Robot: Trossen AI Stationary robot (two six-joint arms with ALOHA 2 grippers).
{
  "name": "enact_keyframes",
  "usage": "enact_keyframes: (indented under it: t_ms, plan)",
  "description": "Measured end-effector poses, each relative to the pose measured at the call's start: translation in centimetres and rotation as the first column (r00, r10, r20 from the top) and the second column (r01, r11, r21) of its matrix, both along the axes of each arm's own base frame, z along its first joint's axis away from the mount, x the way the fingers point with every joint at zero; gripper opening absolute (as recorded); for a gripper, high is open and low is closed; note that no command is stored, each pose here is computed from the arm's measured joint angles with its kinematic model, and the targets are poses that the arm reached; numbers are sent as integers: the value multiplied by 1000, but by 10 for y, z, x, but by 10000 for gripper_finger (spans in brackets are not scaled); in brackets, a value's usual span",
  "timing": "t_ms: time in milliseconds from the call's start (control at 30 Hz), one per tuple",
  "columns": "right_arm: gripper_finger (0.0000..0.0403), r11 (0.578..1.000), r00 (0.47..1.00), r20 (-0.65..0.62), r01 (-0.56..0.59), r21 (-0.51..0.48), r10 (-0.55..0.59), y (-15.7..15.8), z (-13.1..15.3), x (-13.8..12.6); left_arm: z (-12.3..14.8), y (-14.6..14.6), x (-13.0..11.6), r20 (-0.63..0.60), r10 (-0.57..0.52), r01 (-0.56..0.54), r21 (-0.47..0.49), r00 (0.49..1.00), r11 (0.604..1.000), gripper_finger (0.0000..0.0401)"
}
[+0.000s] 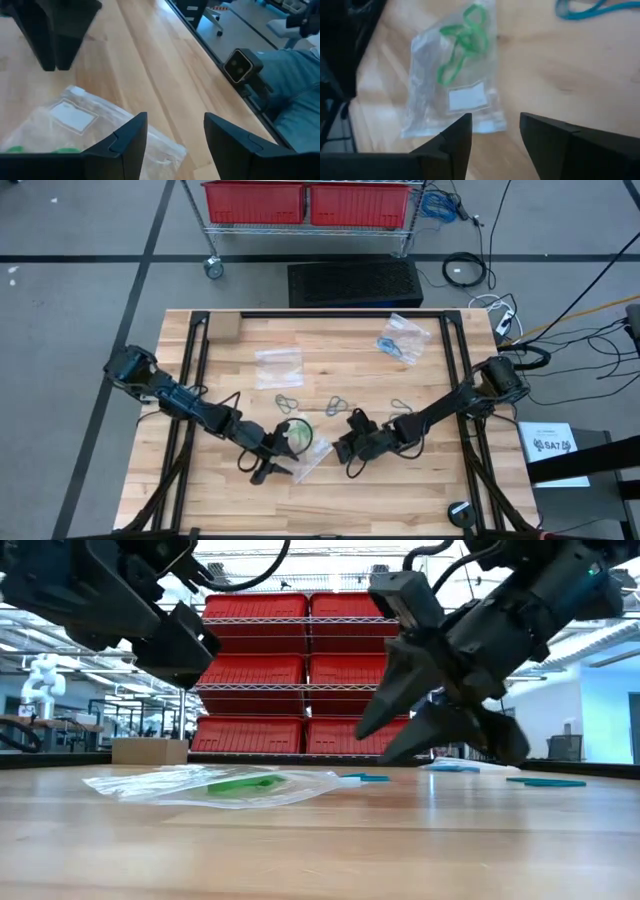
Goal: Sort rubber bands
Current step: Close the transparent zip bag
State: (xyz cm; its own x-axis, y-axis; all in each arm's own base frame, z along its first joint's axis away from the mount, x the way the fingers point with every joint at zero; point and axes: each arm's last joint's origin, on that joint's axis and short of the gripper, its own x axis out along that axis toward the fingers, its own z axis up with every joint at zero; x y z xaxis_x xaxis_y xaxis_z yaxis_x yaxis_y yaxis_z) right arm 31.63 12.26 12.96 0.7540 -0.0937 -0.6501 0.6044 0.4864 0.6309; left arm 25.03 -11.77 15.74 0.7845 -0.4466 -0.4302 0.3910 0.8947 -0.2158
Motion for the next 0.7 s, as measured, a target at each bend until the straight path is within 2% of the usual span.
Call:
enact_keyframes:
  t_ms: [200, 400, 500, 633, 700]
  plan:
    - [154, 997, 1000, 0, -23, 72, 23, -4, -23, 12, -1, 10, 4, -15, 35, -35, 5, 999, 999, 199]
    - [137, 998, 999, 48, -12, 65, 9, -8, -27, 20, 0, 21, 7, -22, 41, -41, -7, 999, 999, 199]
    - [99, 997, 995, 67, -71, 24, 69, -5, -23, 26, 4, 29, 8, -18, 63, -63, -7, 998, 998, 199]
    - [18, 986, 985, 63, -159, -55, 162, -1, -13, 36, 12, 39, 8, 7, 78, -78, -5, 997, 997, 199]
    - [9, 974, 977, 59, -199, -105, 206, 1, -6, 41, 16, 45, 8, 29, 82, -82, -4, 996, 997, 199]
